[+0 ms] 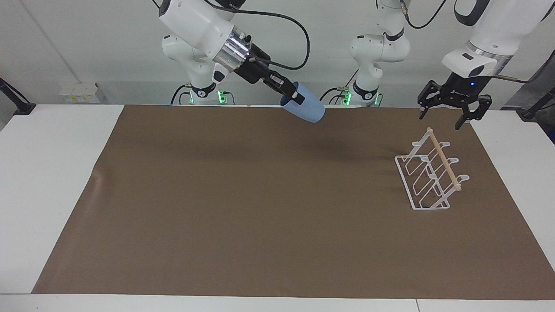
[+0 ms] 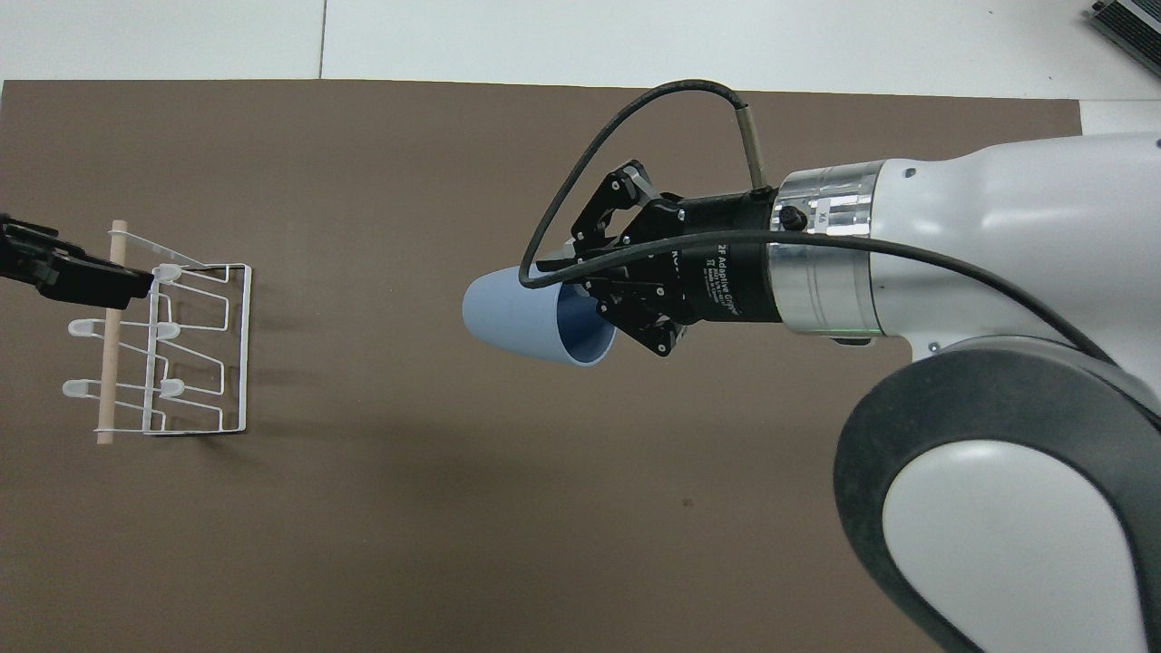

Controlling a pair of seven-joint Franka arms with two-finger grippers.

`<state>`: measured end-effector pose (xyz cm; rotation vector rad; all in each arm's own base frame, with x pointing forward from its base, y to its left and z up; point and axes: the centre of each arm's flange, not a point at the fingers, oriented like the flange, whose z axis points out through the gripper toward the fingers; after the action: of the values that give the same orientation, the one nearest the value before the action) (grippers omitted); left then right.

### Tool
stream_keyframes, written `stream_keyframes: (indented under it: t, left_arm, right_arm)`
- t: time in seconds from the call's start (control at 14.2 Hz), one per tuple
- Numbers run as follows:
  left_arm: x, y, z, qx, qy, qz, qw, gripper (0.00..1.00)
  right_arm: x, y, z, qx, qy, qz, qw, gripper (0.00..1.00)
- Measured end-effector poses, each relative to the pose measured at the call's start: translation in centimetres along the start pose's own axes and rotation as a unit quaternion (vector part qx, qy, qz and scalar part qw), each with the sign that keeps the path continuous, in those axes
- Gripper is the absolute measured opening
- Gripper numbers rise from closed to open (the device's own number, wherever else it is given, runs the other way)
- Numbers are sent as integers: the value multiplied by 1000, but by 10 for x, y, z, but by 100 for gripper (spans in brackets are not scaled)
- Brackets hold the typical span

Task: Hang cup on cup holder
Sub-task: 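Move the left gripper toward the cup held by the right gripper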

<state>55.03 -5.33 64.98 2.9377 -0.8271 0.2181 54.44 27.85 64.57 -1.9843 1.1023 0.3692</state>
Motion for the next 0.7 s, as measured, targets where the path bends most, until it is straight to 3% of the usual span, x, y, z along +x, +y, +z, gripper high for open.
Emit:
stream_keyframes:
  t: [0.21, 0.49, 0.7]
  left_arm:
    - [8, 8, -1, -12, 29, 128, 991, 100]
    - [29, 41, -1, -20, 77, 322, 943, 100]
    - [44, 79, -1, -56, 116, 368, 921, 100]
  right_arm:
    - [3, 0, 0, 1, 0, 5, 1000, 4]
    - [4, -2, -1, 7, 3, 6, 1000, 4]
    - [5, -2, -1, 8, 4, 7, 1000, 4]
